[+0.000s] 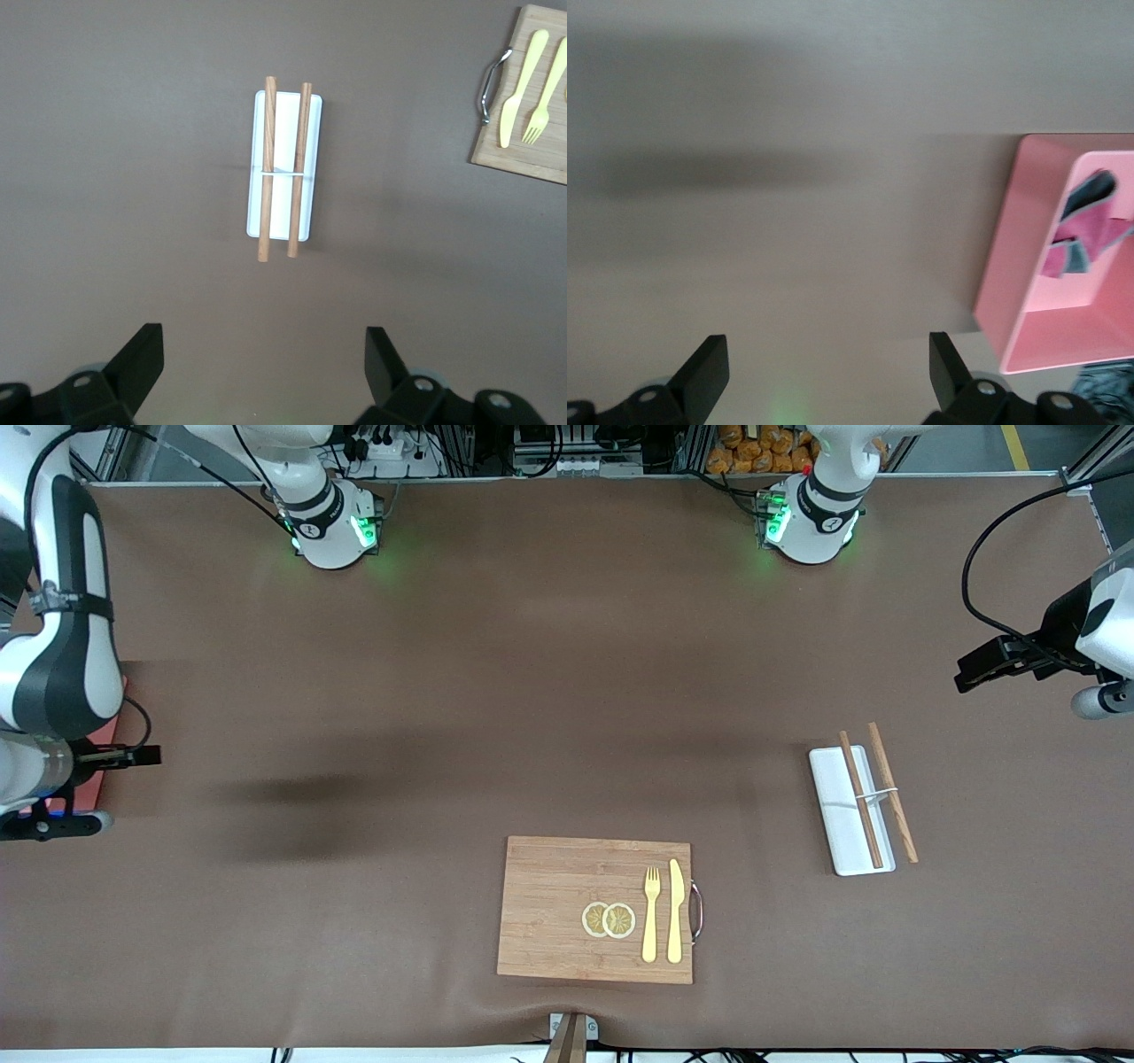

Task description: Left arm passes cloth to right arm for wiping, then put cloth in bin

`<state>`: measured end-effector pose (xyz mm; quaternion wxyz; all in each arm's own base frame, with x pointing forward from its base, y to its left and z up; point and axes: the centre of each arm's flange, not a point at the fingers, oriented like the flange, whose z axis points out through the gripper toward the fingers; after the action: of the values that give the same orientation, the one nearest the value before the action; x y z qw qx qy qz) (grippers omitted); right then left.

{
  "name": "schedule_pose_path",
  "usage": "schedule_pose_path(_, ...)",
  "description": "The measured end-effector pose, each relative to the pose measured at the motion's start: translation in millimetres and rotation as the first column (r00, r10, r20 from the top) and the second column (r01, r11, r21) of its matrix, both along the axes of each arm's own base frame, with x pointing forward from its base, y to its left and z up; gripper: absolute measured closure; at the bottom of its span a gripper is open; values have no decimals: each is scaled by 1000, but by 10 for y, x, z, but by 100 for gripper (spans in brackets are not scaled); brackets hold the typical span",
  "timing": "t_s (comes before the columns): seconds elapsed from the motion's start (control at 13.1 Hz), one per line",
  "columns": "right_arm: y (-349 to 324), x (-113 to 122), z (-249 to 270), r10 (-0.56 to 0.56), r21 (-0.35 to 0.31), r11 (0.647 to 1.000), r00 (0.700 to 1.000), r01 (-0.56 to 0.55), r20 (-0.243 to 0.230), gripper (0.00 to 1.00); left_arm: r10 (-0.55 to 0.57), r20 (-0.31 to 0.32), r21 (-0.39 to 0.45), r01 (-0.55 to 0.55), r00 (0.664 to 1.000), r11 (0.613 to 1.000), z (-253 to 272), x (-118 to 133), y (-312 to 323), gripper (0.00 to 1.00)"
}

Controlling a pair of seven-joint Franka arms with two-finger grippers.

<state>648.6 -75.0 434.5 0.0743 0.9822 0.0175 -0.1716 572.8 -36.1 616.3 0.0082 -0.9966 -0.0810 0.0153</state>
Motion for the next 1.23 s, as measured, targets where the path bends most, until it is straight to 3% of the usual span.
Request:
schedule_pose_path(0.54, 388, -292, 1081, -143, 171, 978, 979, 118, 147, 0, -4, 26, 6, 3, 1000, 1000, 163, -155, -26, 0)
schedule_pose_path(1.0, 71, -628, 1463, -206, 179, 968, 962, 174, 179, 0, -4, 32, 10, 4, 999, 1000, 209, -271, -34, 0)
schedule_pose_path(1.23, 67, -871, 1757, -209, 191, 967, 953, 168, 218, 0, -9, 43, 11, 8, 999, 1000, 276, -311, -37, 0)
